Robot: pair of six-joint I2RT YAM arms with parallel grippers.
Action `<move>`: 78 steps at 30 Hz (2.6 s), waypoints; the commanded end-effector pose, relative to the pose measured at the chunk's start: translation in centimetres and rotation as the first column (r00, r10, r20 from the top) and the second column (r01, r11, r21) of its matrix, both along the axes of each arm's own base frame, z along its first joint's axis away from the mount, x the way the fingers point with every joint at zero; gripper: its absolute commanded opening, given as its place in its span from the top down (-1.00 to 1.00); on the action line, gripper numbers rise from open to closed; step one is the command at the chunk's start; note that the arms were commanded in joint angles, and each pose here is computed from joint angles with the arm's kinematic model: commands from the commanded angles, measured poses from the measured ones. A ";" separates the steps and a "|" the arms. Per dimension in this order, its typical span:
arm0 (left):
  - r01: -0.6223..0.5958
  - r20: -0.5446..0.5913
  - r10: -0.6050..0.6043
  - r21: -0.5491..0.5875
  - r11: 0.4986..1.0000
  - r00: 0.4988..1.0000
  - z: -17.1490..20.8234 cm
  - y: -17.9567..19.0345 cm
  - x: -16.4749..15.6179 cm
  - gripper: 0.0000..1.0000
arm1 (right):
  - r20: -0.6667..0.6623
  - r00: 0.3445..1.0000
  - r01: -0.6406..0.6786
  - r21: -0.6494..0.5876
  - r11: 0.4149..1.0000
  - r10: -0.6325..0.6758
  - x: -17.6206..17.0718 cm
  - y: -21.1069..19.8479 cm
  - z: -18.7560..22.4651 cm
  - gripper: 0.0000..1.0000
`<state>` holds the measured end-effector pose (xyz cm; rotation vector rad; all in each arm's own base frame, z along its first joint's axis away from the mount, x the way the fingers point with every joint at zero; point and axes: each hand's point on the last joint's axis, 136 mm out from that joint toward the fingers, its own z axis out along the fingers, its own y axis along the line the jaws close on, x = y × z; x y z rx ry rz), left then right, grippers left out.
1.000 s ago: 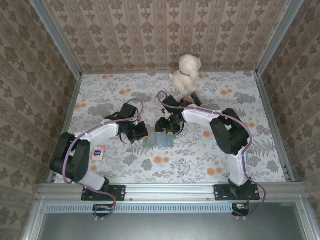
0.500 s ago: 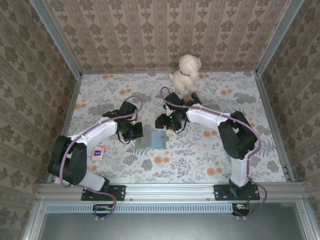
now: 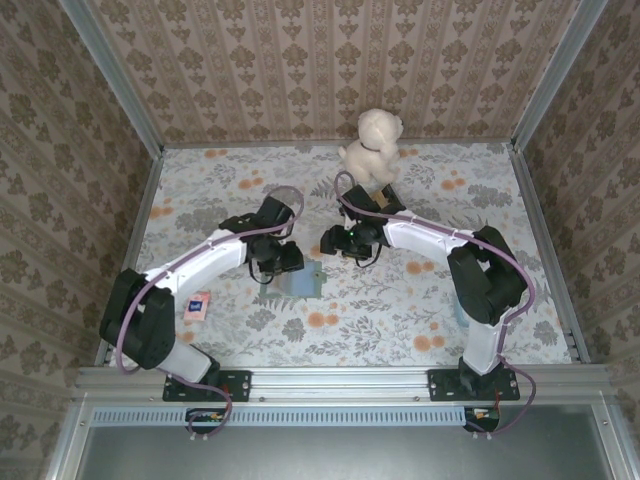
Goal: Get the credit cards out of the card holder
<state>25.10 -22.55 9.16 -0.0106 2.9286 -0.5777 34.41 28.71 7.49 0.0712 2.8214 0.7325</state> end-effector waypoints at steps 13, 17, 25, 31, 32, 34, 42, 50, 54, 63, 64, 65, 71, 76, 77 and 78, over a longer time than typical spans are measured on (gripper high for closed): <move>-0.106 -0.069 0.111 0.070 0.992 0.991 -2.4 3.3 0.0 -0.02 | 0.019 0.999 -0.043 0.058 0.997 0.041 -0.2 0.9 1.4 -0.31; -0.162 -0.092 0.166 0.053 0.985 0.982 -3.2 4.9 -0.2 -0.26 | -0.009 0.992 -0.124 0.078 0.989 0.125 -1.1 2.7 1.2 -0.33; -0.189 -0.112 0.194 0.048 0.981 0.975 -4.2 5.6 -0.1 -0.34 | -0.078 0.982 -0.167 0.075 0.983 0.172 -2.0 4.7 -0.9 -0.31; -0.181 -0.135 0.188 0.063 0.981 0.973 -5.1 5.5 0.0 -0.35 | -0.113 0.978 -0.169 0.064 0.984 0.176 -2.0 4.9 -2.2 -0.29; -0.180 -0.136 0.188 0.063 0.982 0.973 -5.2 5.4 0.0 -0.36 | -0.115 0.977 -0.171 0.064 0.983 0.177 -2.1 4.9 -2.3 -0.29; -0.179 -0.138 0.187 0.068 0.981 0.973 -5.4 5.5 0.0 -0.39 | -0.127 0.976 -0.172 0.057 0.983 0.178 -2.2 4.9 -2.8 -0.29; -0.165 -0.174 0.178 0.087 0.982 0.969 -6.8 5.1 -0.3 -0.47 | -0.158 0.972 -0.173 0.037 0.984 0.177 -2.7 4.6 -4.2 -0.29; -0.129 -0.202 0.137 0.051 0.990 0.970 -7.6 3.0 -0.4 -0.38 | -0.181 0.967 -0.176 0.022 0.984 0.177 -3.0 4.3 -5.1 -0.29; -0.115 -0.194 0.117 0.023 0.993 0.974 -7.1 2.1 -0.1 -0.33 | -0.187 0.966 -0.178 0.017 0.984 0.178 -3.2 4.2 -5.4 -0.29; -0.104 -0.174 0.096 -0.037 0.994 0.980 -6.3 1.0 0.3 -0.11 | -0.199 0.965 -0.176 0.002 0.984 0.173 -3.4 3.9 -6.2 -0.26; -0.105 -0.173 0.096 -0.041 0.994 0.980 -6.3 0.9 0.4 -0.08 | -0.200 0.964 -0.176 0.000 0.984 0.173 -3.4 3.9 -6.3 -0.25; -0.105 -0.176 0.096 -0.043 0.994 0.980 -6.4 0.9 0.3 -0.05 | -0.202 0.964 -0.176 -0.001 0.984 0.172 -3.4 3.9 -6.4 -0.24; -0.105 -0.182 0.091 -0.071 0.992 0.979 -6.5 0.4 0.3 0.02 | -0.209 0.963 -0.173 -0.004 0.985 0.169 -3.5 3.9 -6.7 -0.21; -0.097 -0.174 0.078 -0.107 0.989 0.982 -6.2 -0.2 0.6 0.02 | -0.210 0.963 -0.173 -0.004 0.985 0.169 -3.5 3.9 -6.7 -0.20; -0.094 -0.173 0.073 -0.118 0.989 0.982 -6.1 -0.4 0.6 0.01 | -0.210 0.963 -0.173 -0.004 0.985 0.169 -3.5 3.9 -6.7 -0.20; -0.092 -0.173 0.069 -0.129 0.987 0.982 -6.1 -0.6 0.6 0.01 | -0.210 0.963 -0.173 -0.004 0.985 0.168 -3.5 3.8 -6.7 -0.20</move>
